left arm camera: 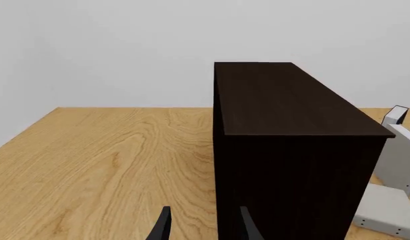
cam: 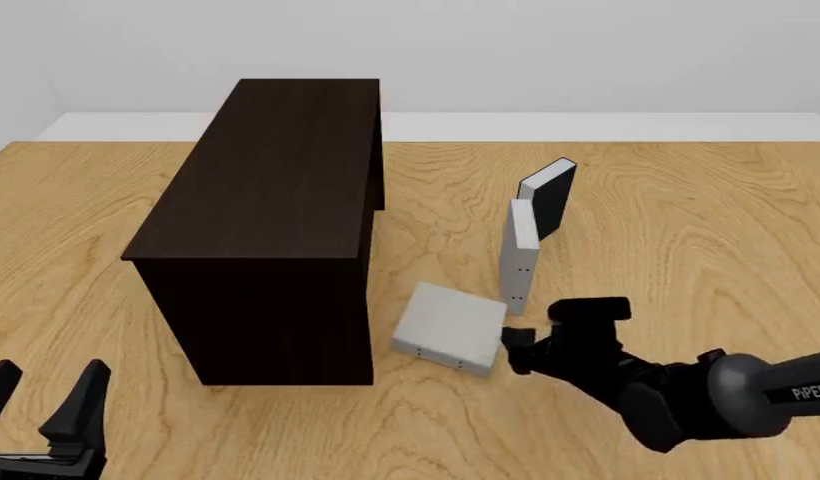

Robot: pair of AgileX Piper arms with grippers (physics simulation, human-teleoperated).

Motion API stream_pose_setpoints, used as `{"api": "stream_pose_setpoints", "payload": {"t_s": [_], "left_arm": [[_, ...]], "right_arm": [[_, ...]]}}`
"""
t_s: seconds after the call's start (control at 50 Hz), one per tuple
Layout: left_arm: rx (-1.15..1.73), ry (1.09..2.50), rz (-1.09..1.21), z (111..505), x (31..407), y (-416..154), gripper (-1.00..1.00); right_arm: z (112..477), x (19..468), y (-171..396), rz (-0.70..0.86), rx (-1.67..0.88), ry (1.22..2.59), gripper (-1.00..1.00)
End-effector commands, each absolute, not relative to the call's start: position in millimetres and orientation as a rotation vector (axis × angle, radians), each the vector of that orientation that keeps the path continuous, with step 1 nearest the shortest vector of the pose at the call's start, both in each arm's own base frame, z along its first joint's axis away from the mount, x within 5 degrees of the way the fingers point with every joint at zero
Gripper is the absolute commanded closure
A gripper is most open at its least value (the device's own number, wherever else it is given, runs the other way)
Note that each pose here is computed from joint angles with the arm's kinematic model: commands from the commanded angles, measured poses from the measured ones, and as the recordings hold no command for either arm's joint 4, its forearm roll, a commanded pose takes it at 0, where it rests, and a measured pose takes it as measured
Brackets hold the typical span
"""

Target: Pick up the book on the right and place it under the cabinet shelf.

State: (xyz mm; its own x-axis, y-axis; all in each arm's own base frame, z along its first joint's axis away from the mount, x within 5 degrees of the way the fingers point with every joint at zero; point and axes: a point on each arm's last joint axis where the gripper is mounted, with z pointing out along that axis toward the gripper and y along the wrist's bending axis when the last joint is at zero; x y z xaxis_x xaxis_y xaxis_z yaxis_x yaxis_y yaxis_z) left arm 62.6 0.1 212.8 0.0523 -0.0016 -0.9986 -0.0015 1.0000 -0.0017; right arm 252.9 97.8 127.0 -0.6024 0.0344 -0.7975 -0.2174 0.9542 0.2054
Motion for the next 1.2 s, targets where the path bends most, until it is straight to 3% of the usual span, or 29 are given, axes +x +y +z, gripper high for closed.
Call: {"api": "stream_pose_setpoints", "payload": {"t_s": [0.02,0.36,0.78,1.2], "left_arm": [[-0.003,1.521,0.001,212.6,63.1,0.2,-1.00],[0.000,1.523,-0.002,212.6,63.7,-0.1,-1.00],[0.000,1.521,-0.001,212.7,63.1,-0.1,-1.00],[0.001,1.520,-0.001,212.6,62.5,0.0,-1.00]], "right_arm": [[134.4,252.9,90.9,0.358,-0.048,2.229,-1.00],[133.9,268.4,82.5,0.273,-0.070,2.320,-1.00],[119.0,271.4,101.1,0.306,-0.117,2.343,-1.00],[126.8,284.2,138.0,0.368,-0.214,2.314,-1.00]]}}
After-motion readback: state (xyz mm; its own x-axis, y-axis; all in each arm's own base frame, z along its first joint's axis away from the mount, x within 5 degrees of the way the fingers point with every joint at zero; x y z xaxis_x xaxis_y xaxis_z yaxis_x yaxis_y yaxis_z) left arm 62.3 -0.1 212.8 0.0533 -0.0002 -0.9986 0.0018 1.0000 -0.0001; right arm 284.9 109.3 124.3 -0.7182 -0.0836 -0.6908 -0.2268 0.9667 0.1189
